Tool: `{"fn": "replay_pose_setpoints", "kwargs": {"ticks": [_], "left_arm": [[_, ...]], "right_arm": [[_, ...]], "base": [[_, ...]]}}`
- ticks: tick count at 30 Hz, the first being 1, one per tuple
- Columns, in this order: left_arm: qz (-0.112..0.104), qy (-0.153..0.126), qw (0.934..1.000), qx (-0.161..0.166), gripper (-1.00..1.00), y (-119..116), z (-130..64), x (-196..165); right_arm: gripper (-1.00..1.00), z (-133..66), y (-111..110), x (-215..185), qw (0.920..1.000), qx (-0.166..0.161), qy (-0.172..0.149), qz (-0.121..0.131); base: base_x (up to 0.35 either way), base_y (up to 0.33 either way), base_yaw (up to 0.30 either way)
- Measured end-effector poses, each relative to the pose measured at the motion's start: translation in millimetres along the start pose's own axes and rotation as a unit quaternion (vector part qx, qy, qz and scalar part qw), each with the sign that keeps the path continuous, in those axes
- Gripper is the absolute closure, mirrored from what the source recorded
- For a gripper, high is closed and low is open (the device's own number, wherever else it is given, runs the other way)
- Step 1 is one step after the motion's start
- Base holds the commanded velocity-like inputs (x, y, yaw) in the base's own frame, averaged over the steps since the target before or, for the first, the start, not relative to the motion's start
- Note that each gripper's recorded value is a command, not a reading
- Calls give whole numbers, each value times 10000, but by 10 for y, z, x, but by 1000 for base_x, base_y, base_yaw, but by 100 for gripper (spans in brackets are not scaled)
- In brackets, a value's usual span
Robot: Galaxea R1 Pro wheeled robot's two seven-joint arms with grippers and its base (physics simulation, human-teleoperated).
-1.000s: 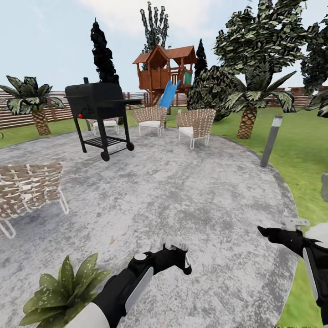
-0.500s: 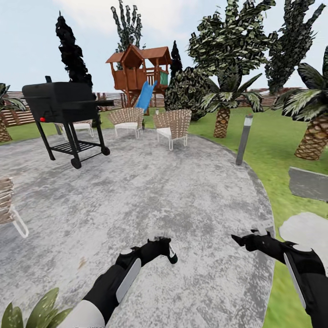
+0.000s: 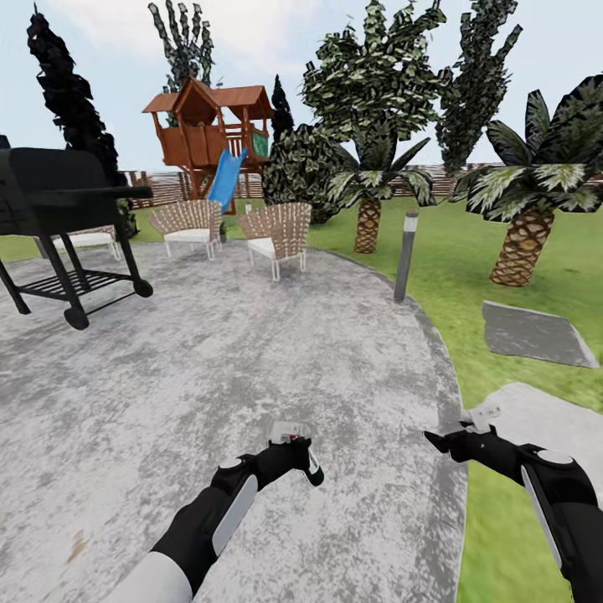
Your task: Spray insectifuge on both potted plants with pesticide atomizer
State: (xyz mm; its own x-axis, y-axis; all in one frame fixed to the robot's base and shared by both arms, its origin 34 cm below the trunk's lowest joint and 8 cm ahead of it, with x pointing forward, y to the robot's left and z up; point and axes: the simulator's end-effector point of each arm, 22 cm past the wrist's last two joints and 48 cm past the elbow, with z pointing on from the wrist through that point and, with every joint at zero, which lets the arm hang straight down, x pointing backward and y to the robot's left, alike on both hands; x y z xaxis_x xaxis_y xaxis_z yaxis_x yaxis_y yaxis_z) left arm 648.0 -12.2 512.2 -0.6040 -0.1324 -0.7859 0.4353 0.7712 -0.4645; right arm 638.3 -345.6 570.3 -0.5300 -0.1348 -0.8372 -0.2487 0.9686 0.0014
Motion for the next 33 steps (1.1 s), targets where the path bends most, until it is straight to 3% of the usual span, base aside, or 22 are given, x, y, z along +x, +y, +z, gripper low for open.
{"fn": "replay_pose_setpoints", "kwargs": {"ticks": [2,5,7,9,10,13,19,24,29,30,33], "left_arm": [[-25,16,10000,-58,100,74,-14,21],[-157,-114,9989,-428,100,570,-196,-90],[-236,-160,9979,-587,100,780,-294,-106],[-496,-309,9951,-796,100,1067,-438,-162],[-678,-490,9923,-909,100,1213,-578,-204],[-485,-773,9919,-879,100,1171,-886,-309],[-371,-770,9931,-807,100,1027,-1055,-261],[-585,-817,9852,-1386,100,1481,-1235,-222],[-633,-841,9795,-1720,100,1583,-1263,-237],[-569,-711,9784,-1858,100,1552,-1222,-179],[-378,-499,9834,-1703,100,1353,-1090,-57]], "right_arm": [[-100,2,2,15,10000,-4,11,3],[-100,3,-28,39,9998,110,-102,-121],[-100,12,-117,-23,9983,428,-319,-217],[-100,52,-180,-46,9946,930,-463,-69],[-100,87,-166,-53,9904,1268,-538,119],[-100,101,-127,-63,9901,1289,-544,123],[-100,101,-123,-68,9900,1297,-547,118],[-100,103,-121,-55,9902,1293,-514,133],[-100,102,-122,-46,9903,1293,-492,143],[-100,104,-119,-44,9903,1291,-489,141],[-100,105,-116,-42,9904,1283,-487,143]], "base": [[319,-15,-58],[321,-4,-15],[322,-1,-3],[322,0,-1],[324,0,0],[328,0,0],[330,0,171],[330,0,262],[150,0,265],[289,0,262],[313,0,78]]}}
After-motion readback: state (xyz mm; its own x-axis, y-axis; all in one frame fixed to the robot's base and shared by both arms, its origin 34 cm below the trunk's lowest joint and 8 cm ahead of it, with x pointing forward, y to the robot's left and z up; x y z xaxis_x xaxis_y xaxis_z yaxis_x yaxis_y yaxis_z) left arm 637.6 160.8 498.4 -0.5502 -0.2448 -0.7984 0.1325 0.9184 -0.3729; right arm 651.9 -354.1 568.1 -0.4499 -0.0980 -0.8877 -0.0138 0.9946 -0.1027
